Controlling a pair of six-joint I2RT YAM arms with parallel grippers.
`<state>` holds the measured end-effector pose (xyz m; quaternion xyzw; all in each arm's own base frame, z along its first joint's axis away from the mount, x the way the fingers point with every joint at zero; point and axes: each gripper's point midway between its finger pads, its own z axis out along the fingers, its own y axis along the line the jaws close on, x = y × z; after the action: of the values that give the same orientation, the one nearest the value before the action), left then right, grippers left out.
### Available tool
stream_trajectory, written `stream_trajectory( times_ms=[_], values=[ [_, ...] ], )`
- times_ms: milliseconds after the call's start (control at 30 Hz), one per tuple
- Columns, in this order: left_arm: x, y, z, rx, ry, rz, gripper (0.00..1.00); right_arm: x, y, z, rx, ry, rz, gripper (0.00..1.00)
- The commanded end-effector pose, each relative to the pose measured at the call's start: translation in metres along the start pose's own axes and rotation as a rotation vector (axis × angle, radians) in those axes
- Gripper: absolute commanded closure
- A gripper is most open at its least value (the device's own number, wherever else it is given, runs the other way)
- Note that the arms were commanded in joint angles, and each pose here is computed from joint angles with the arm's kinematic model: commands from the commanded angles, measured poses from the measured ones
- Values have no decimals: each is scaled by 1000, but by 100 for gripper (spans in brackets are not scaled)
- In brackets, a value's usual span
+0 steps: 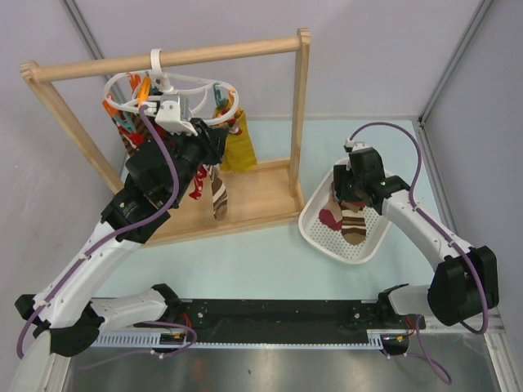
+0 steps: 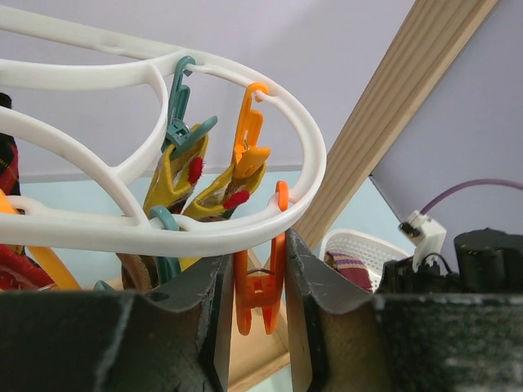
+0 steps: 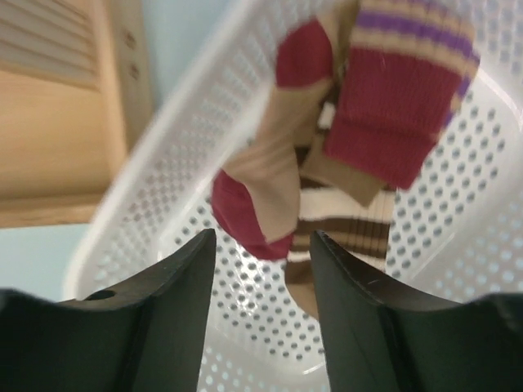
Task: Clip the socks to the hanger
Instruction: Adjust the sock in the bin.
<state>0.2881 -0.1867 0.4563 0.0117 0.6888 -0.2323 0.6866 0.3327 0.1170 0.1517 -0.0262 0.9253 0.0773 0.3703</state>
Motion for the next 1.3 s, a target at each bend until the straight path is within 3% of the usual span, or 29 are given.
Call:
stream_trajectory(
  times_ms=[0,200,900,1000,1100,1133,1167,1267],
  values=[
    [-13,-1,-4,10,-45,-27,100,37,-23,5,52,93,48,50],
    [-14,-1,-6,12,-47,-25,100,57,-40,20,67,135,112,57],
    [-14,1,-7,10,-45,-19,100,132,-69,55,171,368,107,60],
    [-14,1,-7,10,-45,-21,100,135,-70,57,178,376,95,66],
    [-13,0,-7,12,-42,-20,100,127,-66,51,162,349,94,82],
    [-14,0,-8,13,-44,-21,100,122,-64,48,156,331,96,93],
    [-13,0,-8,12,-42,-20,100,118,-64,45,153,314,100,97],
    [-16,0,-8,13,-48,-19,100,81,-56,25,120,185,106,100]
  ],
)
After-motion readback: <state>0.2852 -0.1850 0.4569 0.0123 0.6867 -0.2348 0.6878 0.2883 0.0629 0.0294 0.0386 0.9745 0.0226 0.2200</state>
